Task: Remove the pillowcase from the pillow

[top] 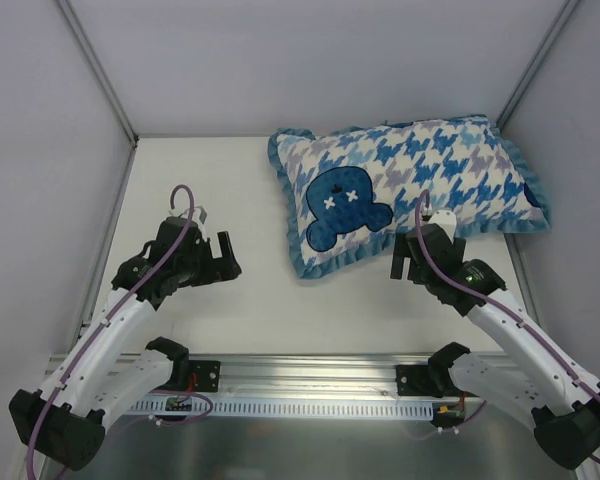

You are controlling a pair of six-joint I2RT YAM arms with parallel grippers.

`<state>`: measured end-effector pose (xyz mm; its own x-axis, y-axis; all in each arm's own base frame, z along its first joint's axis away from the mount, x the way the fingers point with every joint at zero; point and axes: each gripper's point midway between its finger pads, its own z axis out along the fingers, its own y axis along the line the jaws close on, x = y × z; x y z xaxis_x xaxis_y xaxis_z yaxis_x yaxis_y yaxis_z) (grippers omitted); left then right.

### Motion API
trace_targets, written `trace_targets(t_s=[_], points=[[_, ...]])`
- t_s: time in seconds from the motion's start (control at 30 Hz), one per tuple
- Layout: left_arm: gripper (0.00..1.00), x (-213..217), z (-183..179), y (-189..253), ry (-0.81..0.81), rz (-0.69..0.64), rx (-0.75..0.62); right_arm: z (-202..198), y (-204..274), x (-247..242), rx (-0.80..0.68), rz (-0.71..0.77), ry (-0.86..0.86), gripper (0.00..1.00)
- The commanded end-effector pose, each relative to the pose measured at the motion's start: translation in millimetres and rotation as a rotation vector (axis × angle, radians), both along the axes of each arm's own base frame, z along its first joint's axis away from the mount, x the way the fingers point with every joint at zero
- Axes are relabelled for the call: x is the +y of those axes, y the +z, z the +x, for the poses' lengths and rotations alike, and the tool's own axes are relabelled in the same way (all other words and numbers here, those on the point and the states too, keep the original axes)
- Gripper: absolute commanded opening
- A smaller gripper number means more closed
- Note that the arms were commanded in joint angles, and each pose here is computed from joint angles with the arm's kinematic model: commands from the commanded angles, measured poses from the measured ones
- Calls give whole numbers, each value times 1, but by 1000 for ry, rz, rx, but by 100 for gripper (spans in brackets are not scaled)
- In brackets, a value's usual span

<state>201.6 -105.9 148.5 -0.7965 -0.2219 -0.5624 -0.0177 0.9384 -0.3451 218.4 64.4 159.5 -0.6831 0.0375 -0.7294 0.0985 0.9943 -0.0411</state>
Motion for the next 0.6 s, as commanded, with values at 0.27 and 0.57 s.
trace_targets(t_s=[0.27, 0.57], points=[[99, -20, -1, -6, -84, -47, 76, 2, 6, 9, -27, 54, 25, 96], [99, -98, 15, 2, -244, -40, 85, -5, 8, -2, -49, 40, -5, 96]])
